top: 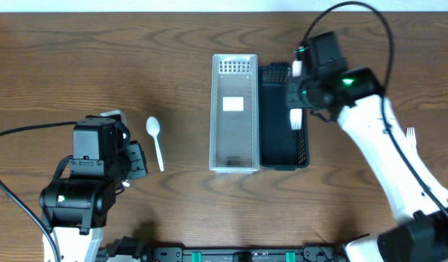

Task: Pack container
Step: 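Carry the fork into the black basket and release it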

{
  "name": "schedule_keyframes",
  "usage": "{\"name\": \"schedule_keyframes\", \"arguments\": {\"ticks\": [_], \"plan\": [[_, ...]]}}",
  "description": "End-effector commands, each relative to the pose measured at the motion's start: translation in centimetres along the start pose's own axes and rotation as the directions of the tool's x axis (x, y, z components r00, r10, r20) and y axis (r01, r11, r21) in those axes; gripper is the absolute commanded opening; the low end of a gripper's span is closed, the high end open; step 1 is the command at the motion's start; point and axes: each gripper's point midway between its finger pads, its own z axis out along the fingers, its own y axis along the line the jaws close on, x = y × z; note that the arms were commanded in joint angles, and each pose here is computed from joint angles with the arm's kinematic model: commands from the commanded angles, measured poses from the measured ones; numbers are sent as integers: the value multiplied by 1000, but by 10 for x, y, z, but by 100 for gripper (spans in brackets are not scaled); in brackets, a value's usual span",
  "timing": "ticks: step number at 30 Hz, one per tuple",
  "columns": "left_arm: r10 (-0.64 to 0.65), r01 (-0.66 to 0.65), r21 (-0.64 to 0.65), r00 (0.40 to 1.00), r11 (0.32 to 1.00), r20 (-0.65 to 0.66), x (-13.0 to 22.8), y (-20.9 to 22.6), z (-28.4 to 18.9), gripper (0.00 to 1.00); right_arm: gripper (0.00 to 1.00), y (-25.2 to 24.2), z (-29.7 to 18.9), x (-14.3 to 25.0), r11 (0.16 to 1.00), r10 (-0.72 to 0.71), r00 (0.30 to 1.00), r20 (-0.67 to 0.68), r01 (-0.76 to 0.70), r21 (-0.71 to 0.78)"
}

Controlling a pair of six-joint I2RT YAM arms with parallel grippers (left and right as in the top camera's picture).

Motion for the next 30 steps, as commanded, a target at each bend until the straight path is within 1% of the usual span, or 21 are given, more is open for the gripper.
{"name": "schedule_keyframes", "arguments": {"ticks": [1, 5, 7, 8, 9, 10, 12, 13, 14, 16, 20, 24, 27, 28, 30], "plan": [[5, -5, -1, 1000, 1000, 14, -4, 0, -4, 38, 1, -3, 43, 27, 995, 70, 991, -117, -60, 83], [5, -5, -1, 1000, 1000, 13, -4, 0, -4, 38, 1, -4, 80, 53, 991, 59, 968, -242, -29, 128], [5, -5, -1, 1000, 1000, 13, -4, 0, -4, 38, 5, -5, 93, 61, 990, 61, 957, -283, -21, 141], [5, -5, -1, 1000, 1000, 13, -4, 0, -4, 38, 10, -6, 98, 65, 989, 61, 952, -299, -18, 144], [5, -5, -1, 1000, 1000, 13, -4, 0, -4, 38, 18, -6, 100, 67, 989, 62, 950, -306, -18, 145], [5, -5, -1, 1000, 1000, 13, -4, 0, -4, 38, 24, -5, 101, 67, 990, 62, 950, -307, -19, 141], [5, -5, -1, 1000, 1000, 13, -4, 0, -4, 38, 30, -4, 100, 64, 991, 52, 953, -300, -12, 133], [5, -5, -1, 1000, 1000, 14, -4, 0, -4, 38, 36, -2, 98, 62, 993, 34, 955, -296, 1, 119], [5, -5, -1, 1000, 1000, 13, -4, 0, -4, 38, 39, 0, 96, 59, 994, 13, 956, -292, 18, 104], [5, -5, -1, 1000, 1000, 13, -4, 0, -4, 38, 42, 5, 88, 53, 996, -28, 961, -277, 50, 71], [5, -5, -1, 1000, 1000, 13, -4, 0, -4, 38, 48, 7, 53, 28, 996, -75, 976, -202, 83, 35], [5, -5, -1, 1000, 1000, 13, -4, 0, -4, 38, 57, -1, -4, -17, 992, -127, 991, -34, 127, 6], [5, -5, -1, 1000, 1000, 13, -4, 0, -4, 38, 59, -23, -45, -52, 993, -117, 988, 100, 116, 18], [5, -5, -1, 1000, 1000, 13, -4, 0, -4, 38, 59, -34, -56, -61, 993, -115, 985, 130, 112, 27], [5, -5, -1, 1000, 1000, 14, -4, 0, -4, 38, 58, -60, -67, -71, 993, -113, 983, 146, 105, 62]]}}
